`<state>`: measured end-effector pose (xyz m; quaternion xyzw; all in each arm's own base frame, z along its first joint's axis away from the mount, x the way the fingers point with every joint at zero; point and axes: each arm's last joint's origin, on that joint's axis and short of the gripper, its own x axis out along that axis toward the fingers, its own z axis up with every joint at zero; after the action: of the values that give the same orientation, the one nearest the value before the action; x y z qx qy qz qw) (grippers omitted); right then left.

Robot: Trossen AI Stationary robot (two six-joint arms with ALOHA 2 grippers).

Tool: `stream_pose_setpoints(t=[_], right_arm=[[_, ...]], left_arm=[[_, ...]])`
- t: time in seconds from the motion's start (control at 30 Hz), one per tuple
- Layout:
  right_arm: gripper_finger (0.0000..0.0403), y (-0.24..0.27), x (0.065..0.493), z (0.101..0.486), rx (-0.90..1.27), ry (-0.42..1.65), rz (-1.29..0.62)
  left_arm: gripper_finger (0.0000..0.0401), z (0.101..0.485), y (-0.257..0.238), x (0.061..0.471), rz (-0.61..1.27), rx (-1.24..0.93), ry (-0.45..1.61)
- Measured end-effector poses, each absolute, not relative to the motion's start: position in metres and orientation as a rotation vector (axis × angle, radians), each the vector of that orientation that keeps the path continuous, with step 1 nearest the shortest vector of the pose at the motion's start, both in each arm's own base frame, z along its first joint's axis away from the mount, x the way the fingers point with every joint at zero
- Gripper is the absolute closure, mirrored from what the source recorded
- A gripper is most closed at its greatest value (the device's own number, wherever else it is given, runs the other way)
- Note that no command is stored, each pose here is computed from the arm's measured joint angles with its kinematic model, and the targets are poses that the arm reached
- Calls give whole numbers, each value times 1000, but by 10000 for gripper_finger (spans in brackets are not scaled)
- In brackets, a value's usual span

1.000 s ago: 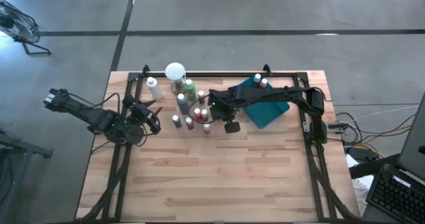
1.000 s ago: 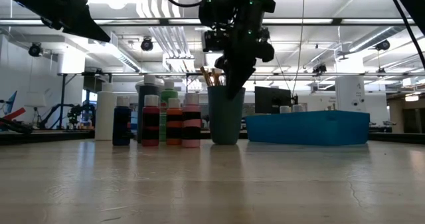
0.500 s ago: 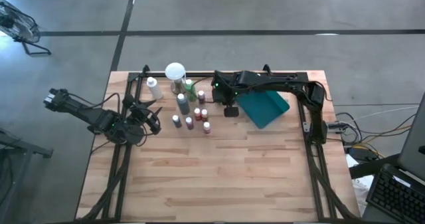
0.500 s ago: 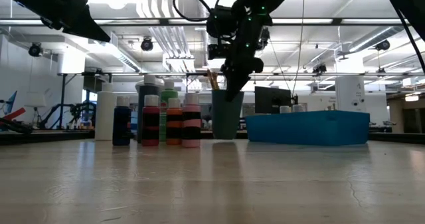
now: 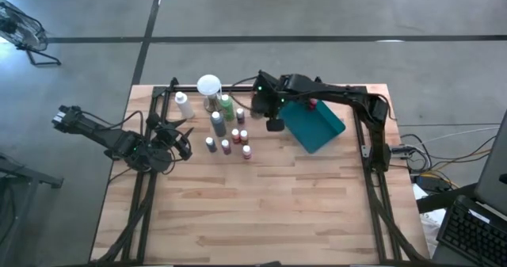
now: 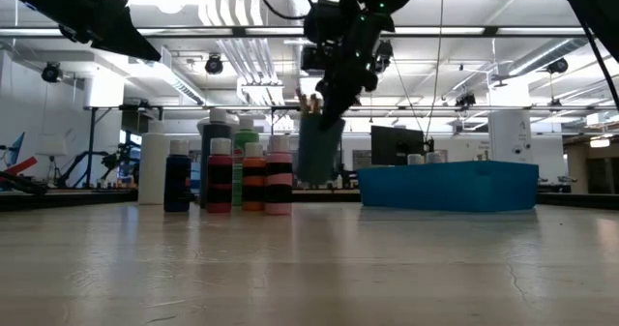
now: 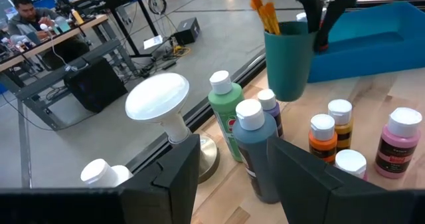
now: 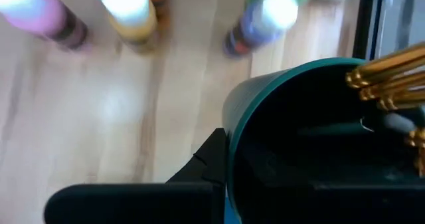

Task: Pick & Place Paint Supplies
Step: Adjust the green cup

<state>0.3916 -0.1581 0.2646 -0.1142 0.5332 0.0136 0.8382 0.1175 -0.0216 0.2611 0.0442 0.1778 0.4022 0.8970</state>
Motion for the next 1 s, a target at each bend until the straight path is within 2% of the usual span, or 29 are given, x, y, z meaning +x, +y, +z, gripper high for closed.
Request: stream_pose_setpoints(t=[0.13,0.4,0.7,1.0], right_arm=[[394,-172,388,280,-196,1130,36],[395,-189,399,287,-166,1211,60],[394,-204,416,266,-157,1281,90],[395,-222,416,255,-171,1324,33]], left_arm=[[220,261,-22,118,833,91,368],[220,261,-22,118,832,89,367],[220,261,-22,118,827,87,370],[220,261,-22,118,827,87,370]])
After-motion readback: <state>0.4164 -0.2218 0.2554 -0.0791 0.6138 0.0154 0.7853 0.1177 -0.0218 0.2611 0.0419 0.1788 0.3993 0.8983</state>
